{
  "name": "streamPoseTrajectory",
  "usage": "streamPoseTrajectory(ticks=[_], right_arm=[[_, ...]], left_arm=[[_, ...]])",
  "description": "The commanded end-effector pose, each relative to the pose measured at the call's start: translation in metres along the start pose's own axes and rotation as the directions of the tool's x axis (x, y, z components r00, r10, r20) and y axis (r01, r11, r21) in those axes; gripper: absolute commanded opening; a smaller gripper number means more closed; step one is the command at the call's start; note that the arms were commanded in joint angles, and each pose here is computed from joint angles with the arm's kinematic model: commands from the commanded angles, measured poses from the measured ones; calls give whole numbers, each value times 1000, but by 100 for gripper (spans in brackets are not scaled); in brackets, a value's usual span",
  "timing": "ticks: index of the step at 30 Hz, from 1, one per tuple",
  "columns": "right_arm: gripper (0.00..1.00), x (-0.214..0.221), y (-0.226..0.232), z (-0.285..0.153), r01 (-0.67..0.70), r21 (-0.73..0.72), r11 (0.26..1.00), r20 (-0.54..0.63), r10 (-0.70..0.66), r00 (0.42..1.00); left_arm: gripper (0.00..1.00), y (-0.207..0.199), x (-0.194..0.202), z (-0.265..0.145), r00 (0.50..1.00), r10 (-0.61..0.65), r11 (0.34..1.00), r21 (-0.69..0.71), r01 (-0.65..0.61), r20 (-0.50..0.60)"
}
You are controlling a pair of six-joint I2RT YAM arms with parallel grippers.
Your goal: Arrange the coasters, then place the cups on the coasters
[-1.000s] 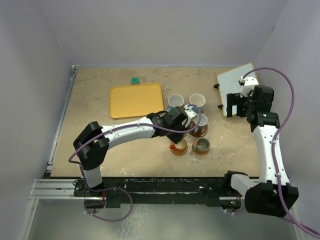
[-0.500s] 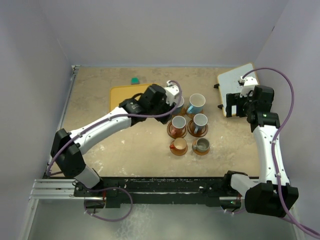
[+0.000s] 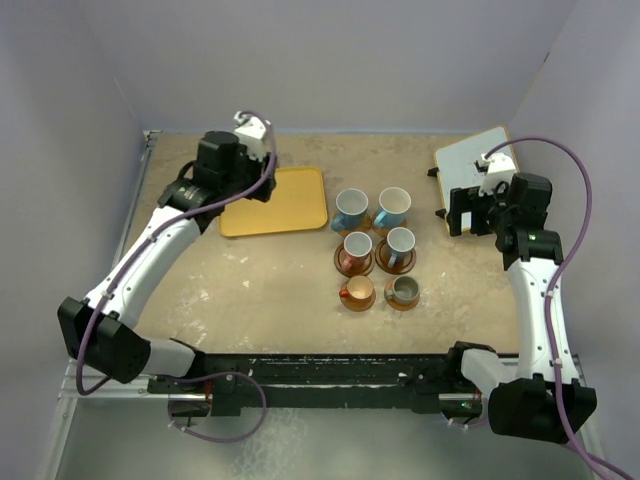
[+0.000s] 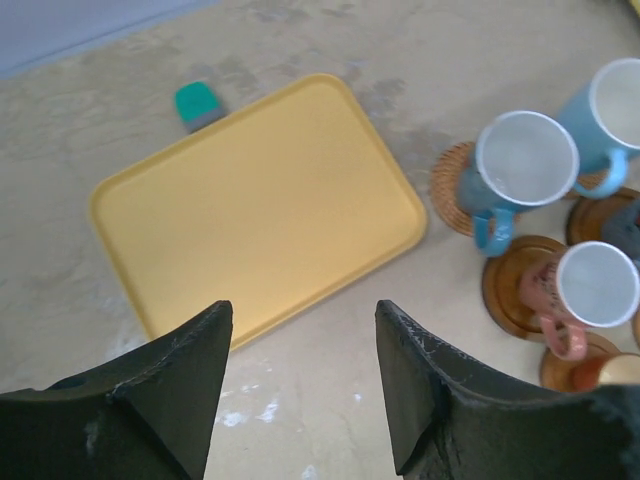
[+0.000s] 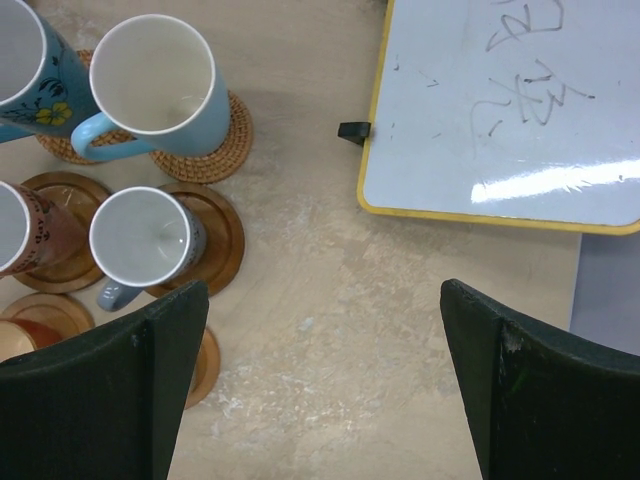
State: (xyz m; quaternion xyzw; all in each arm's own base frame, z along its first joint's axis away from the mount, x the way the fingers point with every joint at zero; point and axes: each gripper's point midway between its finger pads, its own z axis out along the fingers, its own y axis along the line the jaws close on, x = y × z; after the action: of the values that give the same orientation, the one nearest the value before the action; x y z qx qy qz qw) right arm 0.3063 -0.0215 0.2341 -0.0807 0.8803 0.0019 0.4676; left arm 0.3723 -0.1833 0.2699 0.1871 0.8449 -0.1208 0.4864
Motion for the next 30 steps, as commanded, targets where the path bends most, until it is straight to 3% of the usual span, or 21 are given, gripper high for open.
streamPoseTrajectory(ticks=[1,8,13,16,30], right_arm=[[100,-11,8,-8,4,-45,999,44,-2,999],[100,-15,15,-12,4,-77,997,62,1,998],[100,-19,16,-16,1,-77,997,82,5,997],[100,-25,17,-20,1,-75,997,106,7,994],[100,-63,15,-58,60,-55,997,171,-50,984]], left_arm=[[57,43,-23,-30,990,-42,995,-83,53,133],[58,97,-22,-57,969,-39,977,-195,89,244],[73,117,-20,-70,950,-51,968,-219,123,310],[74,128,-22,-82,935,-34,954,-267,136,354],[77,129,-14,-100,930,81,946,-323,41,357]])
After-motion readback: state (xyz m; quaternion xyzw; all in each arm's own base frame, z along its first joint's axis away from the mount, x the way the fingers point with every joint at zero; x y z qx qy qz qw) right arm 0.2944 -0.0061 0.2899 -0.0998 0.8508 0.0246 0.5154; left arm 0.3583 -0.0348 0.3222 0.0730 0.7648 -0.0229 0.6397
